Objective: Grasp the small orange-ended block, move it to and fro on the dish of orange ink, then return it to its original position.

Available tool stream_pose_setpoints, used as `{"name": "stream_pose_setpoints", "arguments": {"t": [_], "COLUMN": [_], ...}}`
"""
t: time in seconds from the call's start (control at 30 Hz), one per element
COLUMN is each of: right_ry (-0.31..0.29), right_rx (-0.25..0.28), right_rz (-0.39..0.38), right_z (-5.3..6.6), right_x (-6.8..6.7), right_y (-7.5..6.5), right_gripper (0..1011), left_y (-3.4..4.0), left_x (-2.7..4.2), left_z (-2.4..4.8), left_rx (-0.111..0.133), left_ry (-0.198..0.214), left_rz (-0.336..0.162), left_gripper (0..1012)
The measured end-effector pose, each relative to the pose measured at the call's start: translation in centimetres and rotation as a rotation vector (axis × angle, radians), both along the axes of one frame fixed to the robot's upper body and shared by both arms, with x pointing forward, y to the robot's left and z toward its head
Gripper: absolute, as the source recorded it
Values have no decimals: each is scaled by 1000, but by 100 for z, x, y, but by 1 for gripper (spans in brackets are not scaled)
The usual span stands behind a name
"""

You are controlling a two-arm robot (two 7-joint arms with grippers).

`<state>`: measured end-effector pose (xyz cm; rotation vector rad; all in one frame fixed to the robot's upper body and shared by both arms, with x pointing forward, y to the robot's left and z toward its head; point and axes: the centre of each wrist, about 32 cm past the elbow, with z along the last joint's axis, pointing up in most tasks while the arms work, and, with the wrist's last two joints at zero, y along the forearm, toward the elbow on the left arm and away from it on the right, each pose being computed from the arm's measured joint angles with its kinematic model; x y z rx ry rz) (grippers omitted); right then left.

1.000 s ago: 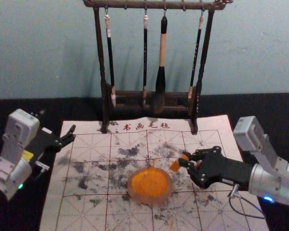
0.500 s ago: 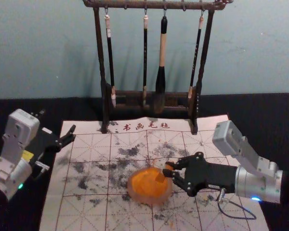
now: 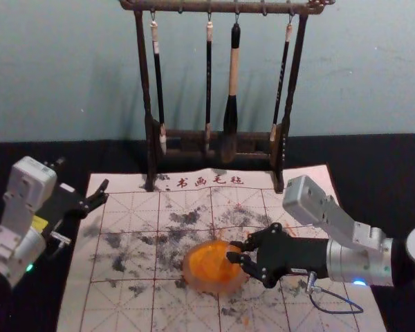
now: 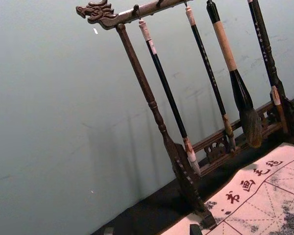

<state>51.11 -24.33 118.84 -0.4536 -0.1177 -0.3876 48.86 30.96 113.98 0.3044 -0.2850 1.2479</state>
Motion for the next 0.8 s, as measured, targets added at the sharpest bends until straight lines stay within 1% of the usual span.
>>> {"name": "stream_pose_setpoints", "arguments": {"t": [0.53,0.8], "right_ry": [5,4], "right_rx": [-45,-59], "right_rz": [31,39], "right_z": [22,31], "right_x": [128,179], "right_y": [144,205], "right_gripper": [107,107], "left_y": [0,0], "left_x": [0,0], "left_z": [0,0], "left_rx": [0,0], "left_ry": [0,0], "left_rz": [0,0], "left_gripper": [1002,1001]}}
